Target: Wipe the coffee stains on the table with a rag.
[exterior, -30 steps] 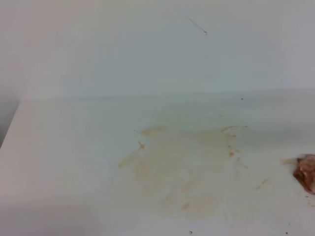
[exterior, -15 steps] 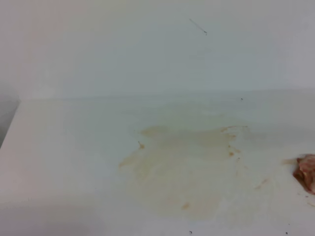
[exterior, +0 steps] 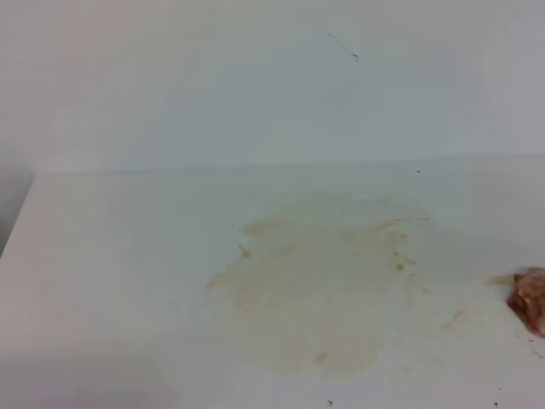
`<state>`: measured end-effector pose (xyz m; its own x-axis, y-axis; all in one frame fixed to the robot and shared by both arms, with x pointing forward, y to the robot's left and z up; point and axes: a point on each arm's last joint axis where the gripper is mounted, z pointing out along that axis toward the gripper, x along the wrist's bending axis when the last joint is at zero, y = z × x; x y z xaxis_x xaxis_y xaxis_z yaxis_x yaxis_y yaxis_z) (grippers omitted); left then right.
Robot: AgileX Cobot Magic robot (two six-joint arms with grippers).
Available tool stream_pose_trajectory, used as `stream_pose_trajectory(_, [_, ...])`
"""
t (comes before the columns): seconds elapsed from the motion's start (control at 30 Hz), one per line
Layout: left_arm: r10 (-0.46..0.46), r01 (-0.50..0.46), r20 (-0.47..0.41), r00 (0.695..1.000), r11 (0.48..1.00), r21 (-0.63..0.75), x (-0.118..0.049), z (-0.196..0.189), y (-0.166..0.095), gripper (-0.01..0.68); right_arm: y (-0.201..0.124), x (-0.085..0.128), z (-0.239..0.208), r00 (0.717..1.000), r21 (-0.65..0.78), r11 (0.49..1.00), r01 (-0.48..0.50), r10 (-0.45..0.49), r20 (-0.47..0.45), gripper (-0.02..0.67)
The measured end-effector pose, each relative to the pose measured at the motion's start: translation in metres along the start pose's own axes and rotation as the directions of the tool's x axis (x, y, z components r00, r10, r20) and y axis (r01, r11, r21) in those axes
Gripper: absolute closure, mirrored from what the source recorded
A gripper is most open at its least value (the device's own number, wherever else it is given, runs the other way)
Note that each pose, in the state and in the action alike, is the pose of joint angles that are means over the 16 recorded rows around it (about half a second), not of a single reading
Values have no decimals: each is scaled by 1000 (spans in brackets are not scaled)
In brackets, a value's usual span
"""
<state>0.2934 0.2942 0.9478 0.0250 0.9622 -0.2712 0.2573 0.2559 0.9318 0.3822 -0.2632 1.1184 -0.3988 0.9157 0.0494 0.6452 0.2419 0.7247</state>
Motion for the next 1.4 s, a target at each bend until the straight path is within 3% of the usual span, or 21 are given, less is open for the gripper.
stream_pose_trajectory(0.47, [0, 0, 0, 1000, 1000, 0, 0, 0, 0, 673, -52, 35, -16, 973, 151, 983, -99, 128, -193, 652])
stream_pose_trajectory(0.63, [0, 0, 0, 1000, 1000, 0, 0, 0, 0, 673, -64, 37, -20, 975, 196, 978, -71, 109, -192, 652])
stream_pose_trajectory(0.87, [0, 0, 0, 1000, 1000, 0, 0, 0, 0, 673, -76, 28, -34, 998, 152, 988, 43, -35, -53, 652])
stream_pose_trajectory(1.03, [0, 0, 0, 1000, 1000, 0, 0, 0, 0, 673, -83, 18, -47, 984, -11, 993, 118, -116, 133, 652])
stream_pose_trajectory(1.2, [0, 0, 0, 1000, 1000, 0, 0, 0, 0, 673, -95, 13, -49, 950, -254, 951, 176, -96, 298, 652])
stream_pose_trajectory(1.4, [0, 0, 0, 1000, 1000, 0, 0, 0, 0, 673, -118, 6, -28, 907, -502, 836, 224, 9, 420, 651])
